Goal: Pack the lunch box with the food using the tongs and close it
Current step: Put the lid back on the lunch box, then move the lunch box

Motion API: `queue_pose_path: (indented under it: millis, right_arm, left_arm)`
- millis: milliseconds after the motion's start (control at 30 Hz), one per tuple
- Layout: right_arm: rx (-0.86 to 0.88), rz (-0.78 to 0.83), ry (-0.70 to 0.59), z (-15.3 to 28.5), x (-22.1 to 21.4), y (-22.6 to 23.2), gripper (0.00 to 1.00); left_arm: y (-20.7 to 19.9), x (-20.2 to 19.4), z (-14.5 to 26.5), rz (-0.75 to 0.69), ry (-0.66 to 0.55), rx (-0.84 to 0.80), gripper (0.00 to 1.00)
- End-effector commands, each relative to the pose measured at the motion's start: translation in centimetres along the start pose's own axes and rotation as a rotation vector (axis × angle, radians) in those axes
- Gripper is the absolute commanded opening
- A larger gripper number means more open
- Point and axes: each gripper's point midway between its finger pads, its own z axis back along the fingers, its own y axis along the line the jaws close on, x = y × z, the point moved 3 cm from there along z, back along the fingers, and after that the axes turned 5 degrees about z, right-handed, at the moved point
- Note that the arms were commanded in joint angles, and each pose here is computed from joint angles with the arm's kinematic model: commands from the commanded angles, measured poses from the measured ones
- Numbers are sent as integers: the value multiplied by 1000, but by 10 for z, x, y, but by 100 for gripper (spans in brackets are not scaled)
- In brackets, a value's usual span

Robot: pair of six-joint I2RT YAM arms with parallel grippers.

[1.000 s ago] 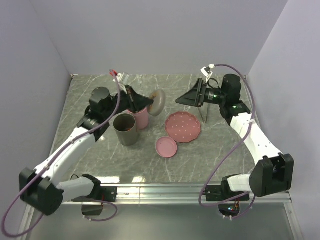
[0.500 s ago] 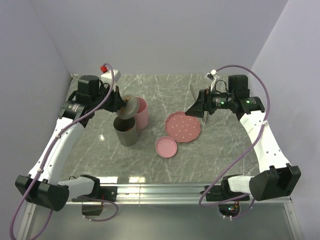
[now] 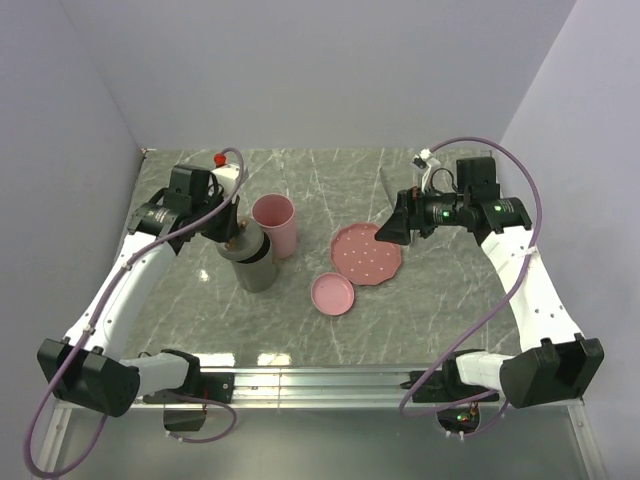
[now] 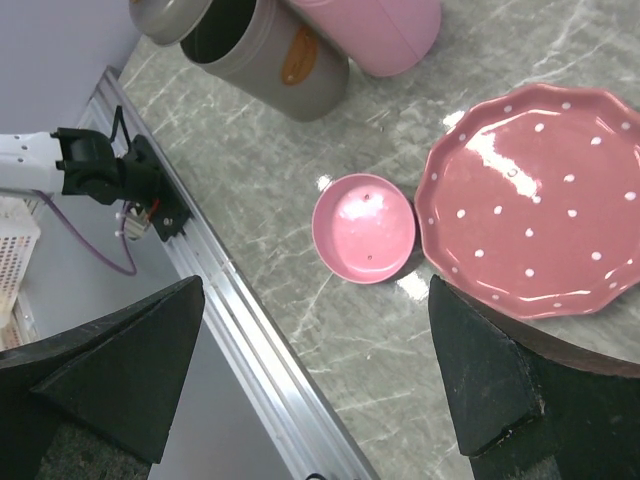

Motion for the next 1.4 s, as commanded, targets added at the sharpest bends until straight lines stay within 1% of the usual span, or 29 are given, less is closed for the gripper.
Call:
queue_pose_path:
  millis: [0,333,633,833,1067,1133,1333,1367]
  right_arm:
    - [-6,17,-18,4,-2,3,100]
    - [3,5,-18,2,-6,3,100]
    - [15,-2,-13,0,-9,3,100]
    - [23,-9,-13,-2,-9,2,100]
    - [26,-13,-7,-3,-9,1,100]
    - [25,-9,-7,-2,-8,1,100]
    - [27,-10,-1,-3,-10,1,100]
    - [26,-8,-2,-3,-10,1,100]
  left_arm:
    - [-1,2,-6,-14,-12,-11,0]
    - [-10,1,-26,-5,17,-39,0]
    - [-19,-11,-41,-25,55,-27,0]
    - [-15,-22,-46,-27,84,-2,0]
    - [-9,-48,-54,-25,151,21,0]
    - [-3,-52,-54,-30,171,52,0]
    - [18,-53,-44,-58,176,141,0]
    - [24,-53,-40,-60,177,178,0]
